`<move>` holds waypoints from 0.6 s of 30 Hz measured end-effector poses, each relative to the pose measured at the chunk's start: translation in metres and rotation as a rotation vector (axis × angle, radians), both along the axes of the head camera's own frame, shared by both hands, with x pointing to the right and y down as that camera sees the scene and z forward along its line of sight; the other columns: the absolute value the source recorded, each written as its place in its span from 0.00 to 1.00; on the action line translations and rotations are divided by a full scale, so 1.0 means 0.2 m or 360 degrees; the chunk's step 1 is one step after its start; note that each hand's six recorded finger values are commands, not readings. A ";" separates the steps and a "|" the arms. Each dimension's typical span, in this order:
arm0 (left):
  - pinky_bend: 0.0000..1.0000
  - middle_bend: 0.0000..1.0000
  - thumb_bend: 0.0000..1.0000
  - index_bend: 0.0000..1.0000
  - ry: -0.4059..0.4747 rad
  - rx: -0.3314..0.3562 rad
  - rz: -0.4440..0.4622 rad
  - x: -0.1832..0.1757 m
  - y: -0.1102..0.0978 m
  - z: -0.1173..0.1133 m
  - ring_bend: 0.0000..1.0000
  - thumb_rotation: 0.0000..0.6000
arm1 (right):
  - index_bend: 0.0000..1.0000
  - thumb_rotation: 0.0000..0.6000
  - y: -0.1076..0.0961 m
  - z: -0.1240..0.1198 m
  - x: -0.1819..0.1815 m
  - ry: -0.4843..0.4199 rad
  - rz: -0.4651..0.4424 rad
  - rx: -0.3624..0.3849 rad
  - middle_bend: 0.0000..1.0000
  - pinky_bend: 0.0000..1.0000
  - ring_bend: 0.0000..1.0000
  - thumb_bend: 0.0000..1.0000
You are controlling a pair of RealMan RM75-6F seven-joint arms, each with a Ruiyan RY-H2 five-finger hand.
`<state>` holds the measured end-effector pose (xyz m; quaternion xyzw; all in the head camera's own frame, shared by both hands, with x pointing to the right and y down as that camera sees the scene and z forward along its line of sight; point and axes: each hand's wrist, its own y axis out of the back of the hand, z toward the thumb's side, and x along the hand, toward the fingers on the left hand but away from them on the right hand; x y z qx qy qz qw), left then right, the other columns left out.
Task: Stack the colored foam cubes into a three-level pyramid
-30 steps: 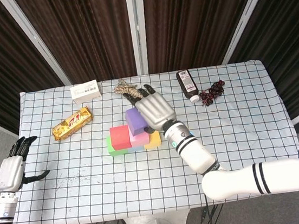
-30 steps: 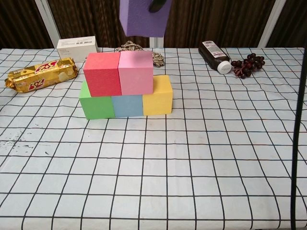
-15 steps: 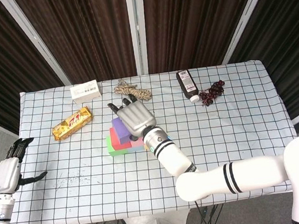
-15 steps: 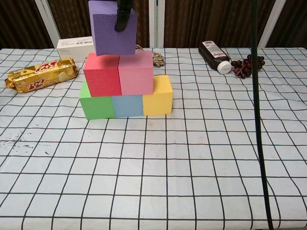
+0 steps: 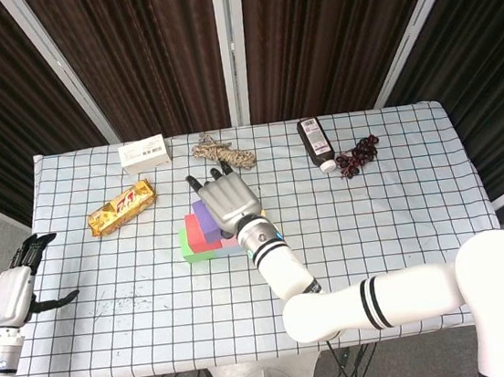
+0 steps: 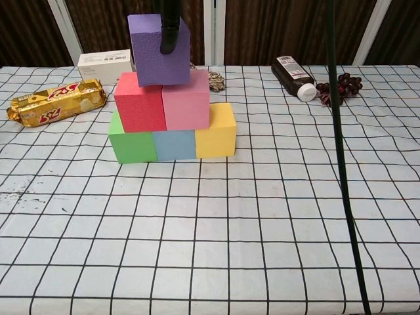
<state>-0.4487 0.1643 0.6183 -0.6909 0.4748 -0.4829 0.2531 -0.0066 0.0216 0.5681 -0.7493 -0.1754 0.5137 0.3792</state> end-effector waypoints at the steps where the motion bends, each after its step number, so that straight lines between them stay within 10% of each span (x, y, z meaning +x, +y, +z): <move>1: 0.10 0.09 0.00 0.10 0.0002 -0.0001 0.0000 0.00 0.00 0.00 0.00 1.00 | 0.00 1.00 0.00 0.01 0.00 0.0003 0.0008 -0.0001 0.42 0.00 0.10 0.10; 18: 0.10 0.09 0.00 0.10 0.0010 -0.0027 -0.0012 -0.03 0.02 0.02 0.00 1.00 | 0.00 1.00 0.01 -0.03 -0.07 0.0085 0.0118 -0.0020 0.46 0.00 0.13 0.10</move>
